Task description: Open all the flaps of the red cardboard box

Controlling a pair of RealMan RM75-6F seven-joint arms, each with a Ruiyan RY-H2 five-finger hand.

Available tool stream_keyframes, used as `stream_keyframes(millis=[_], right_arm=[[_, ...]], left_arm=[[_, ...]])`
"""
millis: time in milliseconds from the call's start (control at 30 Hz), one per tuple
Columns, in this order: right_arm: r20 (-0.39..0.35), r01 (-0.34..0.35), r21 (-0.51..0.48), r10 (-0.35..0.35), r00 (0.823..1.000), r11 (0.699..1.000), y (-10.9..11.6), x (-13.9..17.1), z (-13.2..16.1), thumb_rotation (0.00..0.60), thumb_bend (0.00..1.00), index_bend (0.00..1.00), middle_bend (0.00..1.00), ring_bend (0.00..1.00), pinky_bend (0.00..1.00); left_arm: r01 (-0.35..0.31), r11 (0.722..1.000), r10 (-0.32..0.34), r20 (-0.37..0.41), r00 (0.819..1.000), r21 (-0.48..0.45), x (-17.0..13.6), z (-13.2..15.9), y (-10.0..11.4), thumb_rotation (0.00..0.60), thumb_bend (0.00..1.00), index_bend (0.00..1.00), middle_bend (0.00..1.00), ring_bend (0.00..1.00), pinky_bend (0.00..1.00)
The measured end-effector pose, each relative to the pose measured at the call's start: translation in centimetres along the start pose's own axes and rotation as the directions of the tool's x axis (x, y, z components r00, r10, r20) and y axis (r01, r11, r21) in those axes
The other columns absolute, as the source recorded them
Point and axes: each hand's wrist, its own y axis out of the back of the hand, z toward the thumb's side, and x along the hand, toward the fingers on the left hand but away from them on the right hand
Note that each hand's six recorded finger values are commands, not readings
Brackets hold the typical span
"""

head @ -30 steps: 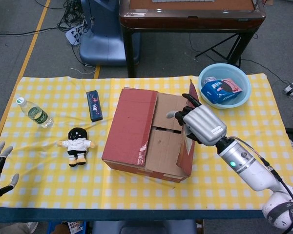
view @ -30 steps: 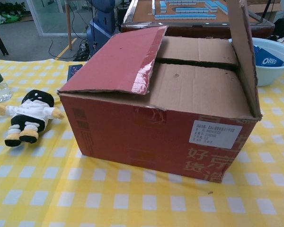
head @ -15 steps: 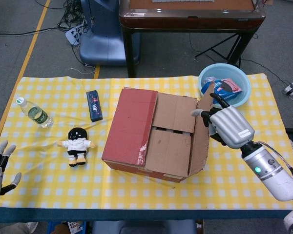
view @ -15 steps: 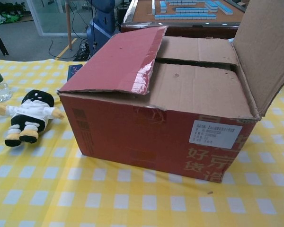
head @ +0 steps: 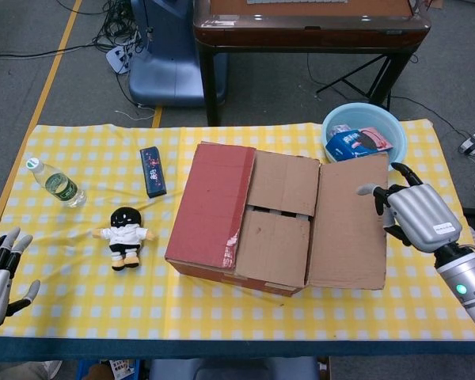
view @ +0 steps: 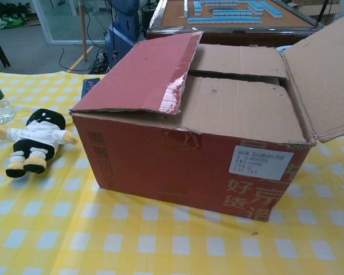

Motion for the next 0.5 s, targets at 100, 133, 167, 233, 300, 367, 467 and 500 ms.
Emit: stream_keyframes(millis=[100,133,167,233,300,367,467,500], right_arm=[[0.019,-0.015,-0.01,0.016,1.0,1.0,-0.7,0.4,-0.8,0.6,1.0,0.28,0.55,0.49,0.1],[0.021,-0.018,-0.013,0.018,1.0,1.0,-0.8,0.5,-0.9,0.6,1.0,0.28,0.55,0.49,0.1],[0.02,-0.02,-0.018,0.02,1.0,1.0,-1.0,0.5,-1.0,0.6,1.0,0.28,0.54,0.49,0.1],[0.016,-0.022,-0.027,0.023,1.0,0.999,-1.4,0.6,-1.0,0.6,1.0,0.28,0.52,0.49,0.1],[0.011,-0.026,-0.04,0.026,1.0,0.999,-1.8,0.7,-1.1,0.6,1.0,0.28,0.49,0.49,0.11],[0.007,-0.026,-0.054,0.026,1.0,0.998,-2.2,0.7,-1.2,0.6,1.0,0.28,0.45,0.46,0.12],[0.001,-0.02,-0.076,0.02,1.0,0.997,-2.7,0.8,-1.1,0.6,1.0,0.28,0.41,0.39,0.13],[-0.001,-0.018,-0.084,0.018,1.0,0.996,-2.8,0.8,-1.1,0.6,1.0,0.28,0.4,0.36,0.13]], left_arm=[[-0.006,1.0,0.006,0.006,1.0,0.003,0.2,0.0,0.2,0.6,0.36,0.11,0.0,0.0,0.0],[-0.009,1.0,0.009,0.01,1.0,0.006,0.3,0.1,0.3,0.6,0.36,0.11,0.0,0.0,0.0],[-0.012,1.0,0.012,0.013,1.0,0.007,0.4,0.1,0.4,0.6,0.36,0.12,0.0,0.0,0.0],[-0.019,1.0,0.019,0.03,0.999,0.005,0.6,0.3,0.7,0.6,0.36,0.14,0.0,0.0,0.0],[-0.026,1.0,0.026,0.051,0.998,-0.008,0.8,0.6,0.9,0.6,0.36,0.17,0.0,0.0,0.0],[-0.042,0.998,0.045,0.087,0.995,-0.038,1.1,1.1,1.4,0.6,0.36,0.23,0.02,0.0,0.0],[-0.071,0.993,0.086,0.173,0.981,-0.089,1.9,2.1,2.4,0.6,0.36,0.28,0.06,0.02,0.0],[-0.076,0.992,0.096,0.208,0.973,-0.103,2.2,2.5,2.8,0.6,0.36,0.28,0.06,0.02,0.0]])
